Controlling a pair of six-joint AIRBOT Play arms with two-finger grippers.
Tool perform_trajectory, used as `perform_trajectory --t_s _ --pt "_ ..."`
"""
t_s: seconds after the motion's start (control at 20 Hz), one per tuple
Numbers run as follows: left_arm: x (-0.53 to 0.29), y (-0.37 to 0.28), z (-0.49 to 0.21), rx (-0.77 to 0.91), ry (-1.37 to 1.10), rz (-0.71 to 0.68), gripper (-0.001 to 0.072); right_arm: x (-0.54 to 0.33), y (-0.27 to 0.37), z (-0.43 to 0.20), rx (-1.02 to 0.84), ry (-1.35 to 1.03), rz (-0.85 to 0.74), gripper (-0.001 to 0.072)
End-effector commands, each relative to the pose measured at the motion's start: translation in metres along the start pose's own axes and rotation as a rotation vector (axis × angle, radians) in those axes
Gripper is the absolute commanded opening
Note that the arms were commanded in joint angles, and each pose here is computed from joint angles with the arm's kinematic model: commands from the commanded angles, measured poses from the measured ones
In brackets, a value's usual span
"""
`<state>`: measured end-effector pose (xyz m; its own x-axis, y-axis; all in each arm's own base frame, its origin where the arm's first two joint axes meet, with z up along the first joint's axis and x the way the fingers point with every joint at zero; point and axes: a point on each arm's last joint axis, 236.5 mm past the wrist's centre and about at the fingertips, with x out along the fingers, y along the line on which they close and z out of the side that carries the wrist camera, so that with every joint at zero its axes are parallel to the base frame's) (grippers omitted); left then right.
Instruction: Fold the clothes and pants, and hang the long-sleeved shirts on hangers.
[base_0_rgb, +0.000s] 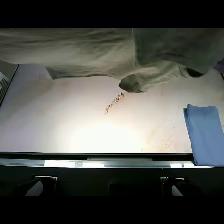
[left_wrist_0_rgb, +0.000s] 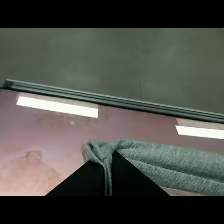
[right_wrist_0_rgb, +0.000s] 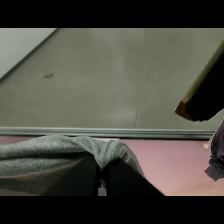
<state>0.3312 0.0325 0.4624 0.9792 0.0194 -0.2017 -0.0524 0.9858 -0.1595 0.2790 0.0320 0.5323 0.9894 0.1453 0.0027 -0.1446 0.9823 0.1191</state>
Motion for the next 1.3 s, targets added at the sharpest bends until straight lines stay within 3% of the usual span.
perform_trajectory --t_s 0.0,0.15,0.3,0.4,0.7,1.0,1.25 --pt "-0.069 0.011 -0.002 -0.018 -0.068 0.111 0.0015 -0.061 -0.004 0.026 0.03 -0.101 -0.067 0.0026" --pt "-0.069 0.014 -0.018 -0.034 -0.024 0.124 0.0014 -0.04 -0.01 0.004 0.076 -0.014 -0.075 0.0026" --pt "-0.021 0.019 -0.056 -0.021 0.144 0.093 0.0014 0.023 -0.021 -0.058 0.153 0.209 -0.076 0.0026" --pt "0.034 0.021 -0.1 -0.02 0.306 0.037 0.0014 0.081 -0.026 -0.123 0.226 0.402 -0.055 0.0026" --pt "0.209 0.061 -0.271 -0.094 0.695 0.036 0.0015 0.228 -0.051 -0.329 0.381 0.847 -0.027 0.0027" --pt "0.326 0.071 -0.389 -0.132 0.723 0.057 0.0015 0.321 -0.079 -0.489 0.435 0.923 -0.087 0.0027" --pt "0.336 0.078 -0.402 -0.147 0.718 0.072 0.0015 0.338 -0.099 -0.508 0.404 0.882 -0.135 0.0027"
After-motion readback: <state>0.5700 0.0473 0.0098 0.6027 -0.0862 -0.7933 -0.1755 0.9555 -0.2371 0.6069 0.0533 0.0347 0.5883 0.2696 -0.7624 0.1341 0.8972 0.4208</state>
